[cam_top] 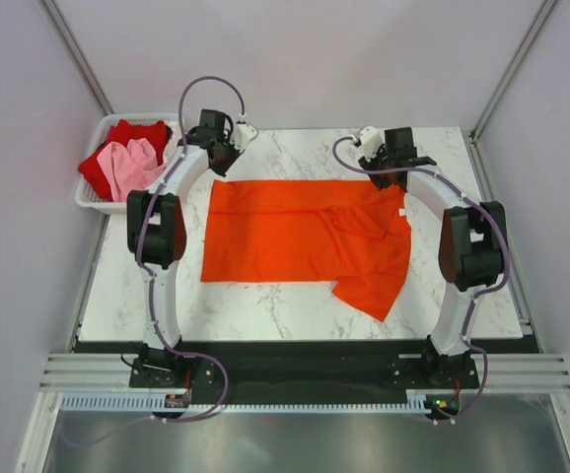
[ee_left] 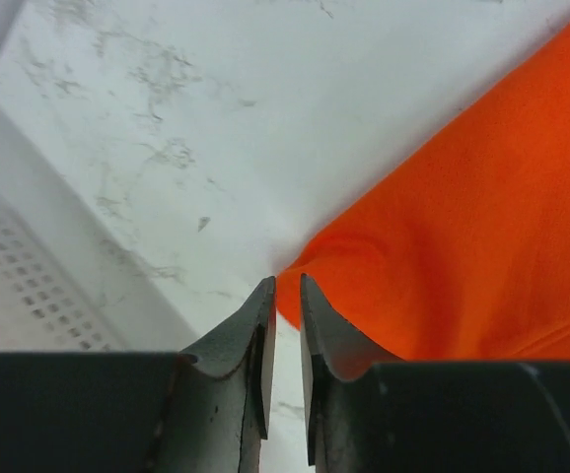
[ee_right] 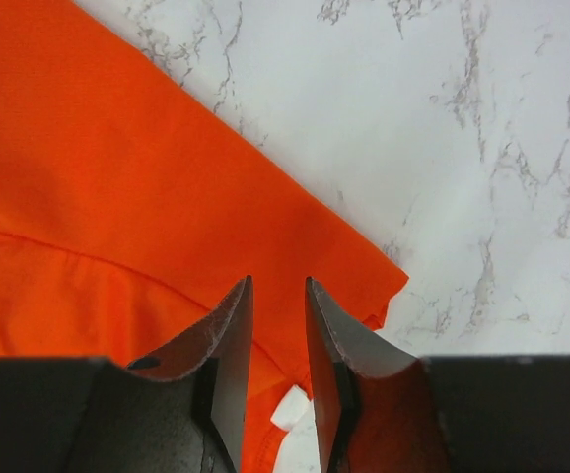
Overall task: Fold and stack the t-shirts
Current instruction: Fold the tshirt
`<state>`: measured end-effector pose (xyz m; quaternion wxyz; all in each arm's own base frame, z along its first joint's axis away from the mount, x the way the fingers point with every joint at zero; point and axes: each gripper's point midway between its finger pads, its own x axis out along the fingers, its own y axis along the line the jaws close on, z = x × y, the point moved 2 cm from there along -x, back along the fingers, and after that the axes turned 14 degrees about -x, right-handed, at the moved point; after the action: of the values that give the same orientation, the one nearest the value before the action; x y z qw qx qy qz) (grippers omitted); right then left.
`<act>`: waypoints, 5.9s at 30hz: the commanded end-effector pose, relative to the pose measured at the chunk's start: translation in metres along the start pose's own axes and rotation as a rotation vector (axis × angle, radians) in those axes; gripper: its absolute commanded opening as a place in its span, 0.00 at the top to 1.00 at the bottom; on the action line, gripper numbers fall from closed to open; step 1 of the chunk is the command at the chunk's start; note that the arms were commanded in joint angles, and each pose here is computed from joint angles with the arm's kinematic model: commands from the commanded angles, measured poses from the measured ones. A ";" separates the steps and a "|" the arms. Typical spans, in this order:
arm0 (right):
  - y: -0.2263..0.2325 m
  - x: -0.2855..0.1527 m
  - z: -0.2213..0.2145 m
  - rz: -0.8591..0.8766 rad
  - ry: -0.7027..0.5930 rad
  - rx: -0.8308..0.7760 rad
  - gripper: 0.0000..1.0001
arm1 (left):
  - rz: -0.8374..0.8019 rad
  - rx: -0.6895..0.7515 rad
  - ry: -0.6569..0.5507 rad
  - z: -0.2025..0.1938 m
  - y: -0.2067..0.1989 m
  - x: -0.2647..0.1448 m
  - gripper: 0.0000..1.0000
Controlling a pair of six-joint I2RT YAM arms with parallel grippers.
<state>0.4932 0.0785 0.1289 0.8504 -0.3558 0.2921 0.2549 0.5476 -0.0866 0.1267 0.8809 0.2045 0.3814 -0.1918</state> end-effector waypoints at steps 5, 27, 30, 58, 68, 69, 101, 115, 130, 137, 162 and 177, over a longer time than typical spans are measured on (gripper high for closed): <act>-0.014 0.037 0.000 -0.024 0.029 0.041 0.66 | -0.052 -0.099 0.098 -0.023 -0.009 0.036 0.83; -0.018 0.108 -0.059 -0.007 0.229 0.034 0.70 | 0.051 -0.157 0.272 -0.086 0.019 0.059 0.90; -0.023 0.117 -0.059 -0.009 0.236 0.028 0.70 | 0.054 -0.154 0.275 -0.087 0.019 0.067 0.89; -0.009 -0.070 0.033 0.034 -0.245 -0.275 0.45 | 0.066 -0.202 -0.148 0.054 0.003 -0.114 0.53; 0.133 -0.129 -0.075 0.386 -0.159 -0.697 0.45 | -0.244 -0.383 0.078 -0.049 -0.083 -0.099 0.44; 0.146 -0.137 -0.083 0.440 -0.148 -0.707 0.45 | -0.258 -0.383 0.087 -0.053 -0.087 -0.098 0.44; 0.231 -0.116 -0.124 0.740 -0.151 -0.949 0.49 | -0.122 -0.318 0.194 -0.096 -0.065 -0.098 0.47; 0.226 -0.119 -0.123 0.696 -0.101 -0.884 1.00 | -0.351 -0.408 0.399 -0.204 -0.118 -0.112 0.50; 0.219 -0.113 -0.116 0.686 -0.075 -0.868 1.00 | -0.260 -0.391 0.366 -0.196 -0.091 -0.105 0.55; 0.223 -0.112 -0.116 0.695 -0.066 -0.863 1.00 | -0.233 -0.384 0.353 -0.193 -0.082 -0.107 0.55; 0.224 -0.105 -0.112 0.689 -0.047 -0.832 0.99 | -0.242 -0.377 0.512 -0.236 -0.091 -0.086 0.59; 0.178 -0.115 -0.058 0.442 -0.086 -0.626 1.00 | -0.226 -0.385 0.418 -0.200 -0.079 -0.098 0.98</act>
<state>0.2442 0.1038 0.0436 0.5591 -0.5192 0.2822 0.5815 0.3124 -0.0347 0.0364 0.7576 0.0144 0.6326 -0.1605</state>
